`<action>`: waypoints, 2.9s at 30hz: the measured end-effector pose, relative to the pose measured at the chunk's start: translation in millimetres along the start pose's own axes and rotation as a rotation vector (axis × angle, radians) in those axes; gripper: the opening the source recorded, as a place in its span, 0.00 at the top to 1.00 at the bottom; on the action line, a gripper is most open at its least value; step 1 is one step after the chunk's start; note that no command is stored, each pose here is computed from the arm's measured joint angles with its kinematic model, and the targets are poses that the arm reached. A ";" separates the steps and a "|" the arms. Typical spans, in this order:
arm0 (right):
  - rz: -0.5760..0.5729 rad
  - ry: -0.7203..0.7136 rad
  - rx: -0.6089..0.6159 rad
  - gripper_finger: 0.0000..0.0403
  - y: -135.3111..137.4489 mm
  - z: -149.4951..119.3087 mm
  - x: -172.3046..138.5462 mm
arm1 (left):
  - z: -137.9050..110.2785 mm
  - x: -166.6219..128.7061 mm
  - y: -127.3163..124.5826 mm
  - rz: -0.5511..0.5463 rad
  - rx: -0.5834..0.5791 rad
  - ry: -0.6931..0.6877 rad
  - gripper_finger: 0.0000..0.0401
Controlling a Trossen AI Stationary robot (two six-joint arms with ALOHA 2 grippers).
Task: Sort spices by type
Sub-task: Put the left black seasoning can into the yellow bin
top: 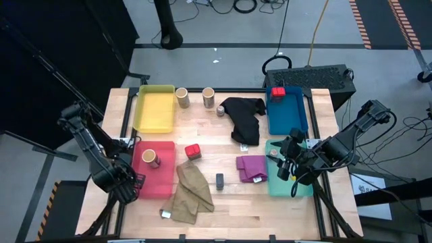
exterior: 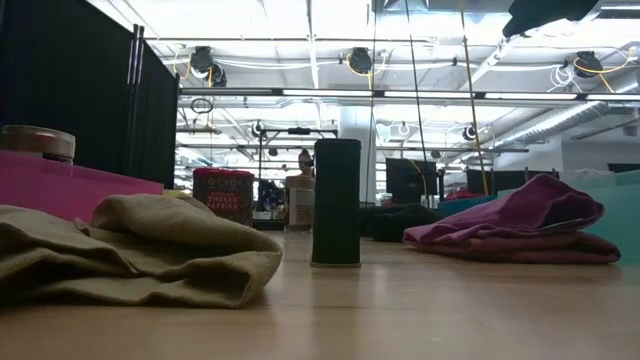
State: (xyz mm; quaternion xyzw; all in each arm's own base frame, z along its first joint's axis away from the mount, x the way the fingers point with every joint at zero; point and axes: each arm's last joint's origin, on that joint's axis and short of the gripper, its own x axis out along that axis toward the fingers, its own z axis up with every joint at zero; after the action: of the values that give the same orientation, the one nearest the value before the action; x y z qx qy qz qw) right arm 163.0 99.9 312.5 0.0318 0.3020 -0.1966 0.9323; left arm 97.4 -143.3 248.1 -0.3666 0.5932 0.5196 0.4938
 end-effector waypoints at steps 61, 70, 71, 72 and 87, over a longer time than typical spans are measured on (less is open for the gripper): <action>-0.002 -0.004 0.002 0.47 0.1 0.2 0.0 | 11.7 28.9 6.5 -0.082 0.048 0.066 0.67; -0.001 -0.004 0.002 0.47 0.1 0.2 0.0 | 13.3 35.3 5.7 -0.091 0.042 0.039 0.51; -0.001 -0.004 0.002 0.47 0.1 0.2 0.0 | 13.4 35.8 5.9 -0.087 0.042 0.040 0.50; -0.001 -0.004 0.002 0.47 0.1 0.2 0.0 | 13.5 35.9 5.9 -0.086 0.042 0.041 0.49; -0.001 -0.004 0.002 0.47 0.1 0.2 0.0 | 14.1 35.4 6.8 -0.078 0.041 0.034 0.49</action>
State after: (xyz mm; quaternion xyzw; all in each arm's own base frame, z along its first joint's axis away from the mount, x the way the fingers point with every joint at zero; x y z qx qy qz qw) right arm 163.1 100.0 312.7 0.0322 0.3000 -0.1974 0.9327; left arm 85.2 -125.4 216.0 -0.3878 0.5972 0.4815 0.5109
